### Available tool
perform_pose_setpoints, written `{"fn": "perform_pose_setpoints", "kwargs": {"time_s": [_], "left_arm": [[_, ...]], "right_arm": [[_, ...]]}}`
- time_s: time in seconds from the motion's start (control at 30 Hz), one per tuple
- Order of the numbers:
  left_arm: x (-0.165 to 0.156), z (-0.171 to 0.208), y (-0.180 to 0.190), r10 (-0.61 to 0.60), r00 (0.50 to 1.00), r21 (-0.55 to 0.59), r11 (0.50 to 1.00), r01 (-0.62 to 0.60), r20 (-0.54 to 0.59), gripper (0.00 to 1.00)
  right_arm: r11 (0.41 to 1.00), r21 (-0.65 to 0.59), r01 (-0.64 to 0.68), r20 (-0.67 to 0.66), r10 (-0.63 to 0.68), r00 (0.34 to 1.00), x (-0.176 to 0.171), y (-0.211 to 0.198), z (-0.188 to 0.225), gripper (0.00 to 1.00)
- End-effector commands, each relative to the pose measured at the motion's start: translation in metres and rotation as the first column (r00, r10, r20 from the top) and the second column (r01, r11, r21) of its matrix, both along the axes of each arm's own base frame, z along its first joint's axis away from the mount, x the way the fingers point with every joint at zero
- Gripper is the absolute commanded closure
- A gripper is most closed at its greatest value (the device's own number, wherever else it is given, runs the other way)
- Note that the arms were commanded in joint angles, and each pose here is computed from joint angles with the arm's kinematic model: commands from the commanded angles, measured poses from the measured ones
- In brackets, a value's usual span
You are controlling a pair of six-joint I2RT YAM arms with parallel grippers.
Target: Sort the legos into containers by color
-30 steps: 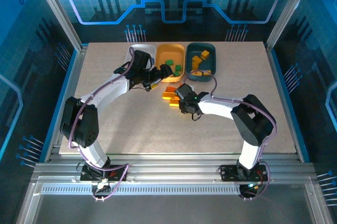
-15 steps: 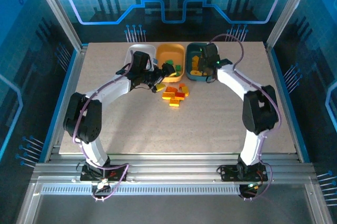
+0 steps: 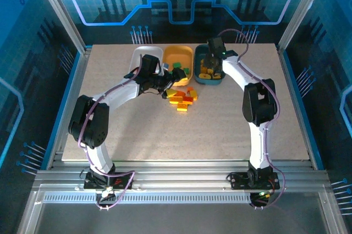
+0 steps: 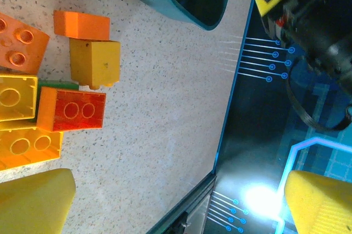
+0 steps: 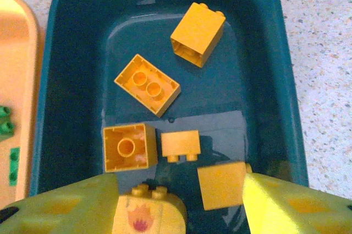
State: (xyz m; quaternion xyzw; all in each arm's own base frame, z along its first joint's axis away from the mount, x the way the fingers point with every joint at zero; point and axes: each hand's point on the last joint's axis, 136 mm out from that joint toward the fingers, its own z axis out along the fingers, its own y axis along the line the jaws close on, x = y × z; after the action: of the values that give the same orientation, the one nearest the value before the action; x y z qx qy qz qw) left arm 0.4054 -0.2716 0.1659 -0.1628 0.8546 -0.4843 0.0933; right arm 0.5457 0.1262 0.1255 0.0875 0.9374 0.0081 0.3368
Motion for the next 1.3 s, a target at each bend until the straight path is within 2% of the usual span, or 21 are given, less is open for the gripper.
{"fn": "perform_pose_setpoints", "kwargs": {"time_s": [0.0, 0.1, 0.17, 0.27, 0.33, 0.47, 0.63, 0.8, 0.9, 1.1, 1.27], "left_arm": [[0.005, 0.011, 0.013, 0.032, 0.999, -0.015, 0.999, -0.032, 0.013, 0.01], [0.015, 0.009, 0.041, 0.12, 0.993, 0.003, 0.993, -0.12, 0.004, 0.01], [0.024, 0.007, 0.065, 0.19, 0.982, 0.016, 0.982, -0.19, 0.005, 0.01], [0.035, 0.005, 0.099, 0.279, 0.96, 0.035, 0.96, -0.279, 0.004, 0.01], [0.039, 0.005, 0.113, 0.315, 0.949, 0.029, 0.949, -0.315, 0.002, 0.01], [0.042, 0.008, 0.121, 0.327, 0.945, 0.037, 0.944, -0.327, 0.017, 0.01], [0.042, 0.009, 0.122, 0.325, 0.946, 0.046, 0.944, -0.325, 0.023, 0.01], [0.042, 0.008, 0.122, 0.324, 0.946, 0.042, 0.945, -0.325, 0.022, 0.01], [0.042, 0.01, 0.121, 0.323, 0.946, 0.034, 0.946, -0.323, 0.023, 0.01], [0.042, 0.013, 0.12, 0.317, 0.948, 0.032, 0.947, -0.318, 0.03, 0.01], [0.042, 0.014, 0.12, 0.319, 0.947, 0.023, 0.947, -0.319, 0.027, 0.01]], "right_arm": [[0.998, 0.02, -0.06, 0.074, 0.058, 0.996, -0.039, 0.023, 0.041, 0.37], [0.99, 0.0, -0.138, 0.084, 0.137, 0.987, -0.094, 0.063, 0.029, 0.34], [0.984, -0.007, -0.176, 0.051, 0.176, 0.983, -0.133, 0.087, 0.007, 0.31], [0.978, 0.068, -0.196, -0.035, 0.199, 0.979, -0.179, 0.115, -0.032, 0.27], [0.97, 0.088, -0.226, -0.071, 0.232, 0.97, -0.198, 0.133, -0.048, 0.22], [0.958, 0.065, -0.28, -0.13, 0.286, 0.949, -0.211, 0.163, -0.07, 0.14], [0.965, 0.021, -0.263, -0.153, 0.263, 0.953, -0.199, 0.169, -0.089, 0.13], [0.973, -0.028, -0.229, -0.151, 0.222, 0.963, -0.181, 0.168, -0.097, 0.19], [0.975, -0.031, -0.221, -0.159, 0.214, 0.964, -0.178, 0.169, -0.101, 0.27], [0.972, -0.049, -0.229, -0.151, 0.22, 0.964, -0.189, 0.164, -0.101, 0.52], [0.956, -0.035, -0.292, -0.122, 0.286, 0.951, -0.208, 0.166, -0.078, 0.58]]}}
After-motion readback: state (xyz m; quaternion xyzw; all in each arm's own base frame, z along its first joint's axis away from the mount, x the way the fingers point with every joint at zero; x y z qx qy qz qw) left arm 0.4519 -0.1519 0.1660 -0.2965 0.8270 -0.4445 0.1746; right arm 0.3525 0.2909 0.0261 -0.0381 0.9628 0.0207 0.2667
